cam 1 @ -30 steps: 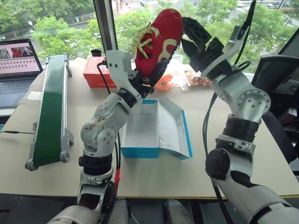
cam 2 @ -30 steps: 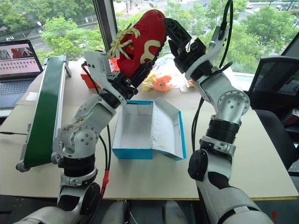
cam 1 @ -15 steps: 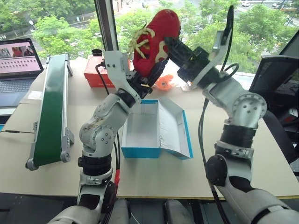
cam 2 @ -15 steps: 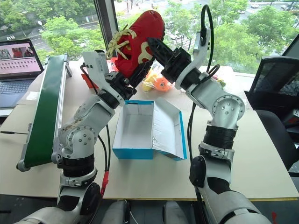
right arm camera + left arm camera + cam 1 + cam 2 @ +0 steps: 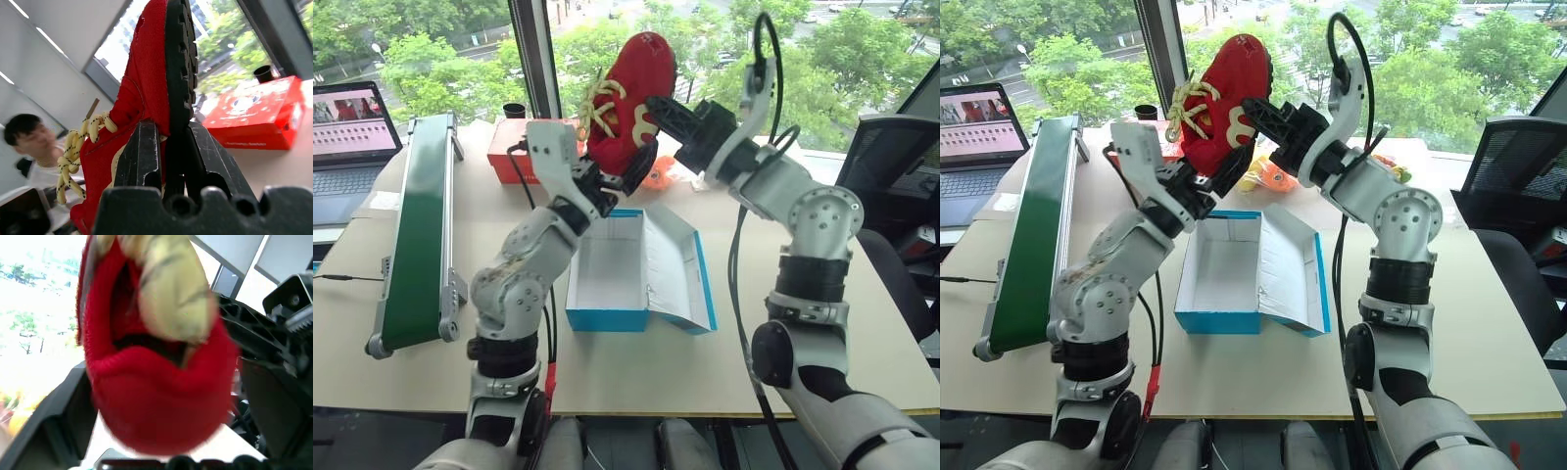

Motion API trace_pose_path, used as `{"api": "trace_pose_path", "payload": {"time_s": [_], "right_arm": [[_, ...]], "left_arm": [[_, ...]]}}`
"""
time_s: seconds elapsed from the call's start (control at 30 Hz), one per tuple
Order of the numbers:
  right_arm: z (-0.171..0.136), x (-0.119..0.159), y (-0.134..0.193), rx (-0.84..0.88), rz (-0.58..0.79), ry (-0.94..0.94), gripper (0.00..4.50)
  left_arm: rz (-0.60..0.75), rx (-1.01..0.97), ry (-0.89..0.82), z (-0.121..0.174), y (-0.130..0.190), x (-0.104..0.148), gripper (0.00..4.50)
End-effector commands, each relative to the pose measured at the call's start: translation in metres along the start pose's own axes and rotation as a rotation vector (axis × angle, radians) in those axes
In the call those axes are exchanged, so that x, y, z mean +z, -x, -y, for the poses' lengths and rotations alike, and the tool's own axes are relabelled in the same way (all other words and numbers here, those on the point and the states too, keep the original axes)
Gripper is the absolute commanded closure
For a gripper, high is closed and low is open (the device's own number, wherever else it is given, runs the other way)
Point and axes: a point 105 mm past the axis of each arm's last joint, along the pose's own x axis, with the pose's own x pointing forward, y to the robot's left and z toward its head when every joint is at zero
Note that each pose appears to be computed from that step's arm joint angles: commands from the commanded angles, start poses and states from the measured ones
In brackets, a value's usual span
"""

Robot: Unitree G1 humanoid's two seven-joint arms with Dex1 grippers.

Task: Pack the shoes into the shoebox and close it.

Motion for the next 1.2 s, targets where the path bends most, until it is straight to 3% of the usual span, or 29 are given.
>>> {"api": "trace_pose_path", "payload": {"time_s": [0.03,0.13,0.2,0.27,0.4,0.5,0.83,0.97,1.2], "right_arm": [[-0.001,0.018,-0.004,-0.063,0.018,0.141,4.24],[0.005,0.008,-0.008,-0.162,-0.089,0.232,4.24],[-0.001,-0.001,-0.009,-0.150,-0.158,0.258,4.24],[-0.004,-0.026,-0.006,-0.111,-0.311,0.292,4.24],[-0.003,-0.057,0.005,-0.085,-0.513,0.276,4.24],[-0.002,-0.078,0.014,-0.086,-0.646,0.180,4.24],[0.025,-0.116,0.029,-0.202,-0.762,0.086,4.24],[0.039,-0.122,0.035,-0.265,-0.781,0.102,4.24],[0.048,-0.125,0.035,-0.298,-0.785,0.116,4.24]], "left_arm": [[0.021,0.030,-0.079,-0.013,0.019,0.017,0.02],[-0.015,0.150,-0.162,-0.041,0.032,0.021,0.02],[-0.044,0.263,-0.237,-0.067,0.044,0.024,0.02],[-0.094,0.378,-0.343,-0.091,0.055,0.026,0.02],[-0.126,0.467,-0.430,-0.106,0.063,0.027,0.02],[-0.149,0.392,-0.427,-0.093,0.065,0.018,0.02],[-0.200,0.179,-0.368,-0.058,0.072,0.005,0.02],[-0.302,-0.024,-0.362,-0.034,0.084,-0.004,0.02],[-0.547,-0.228,-0.390,-0.030,0.132,0.008,0.02]]}}
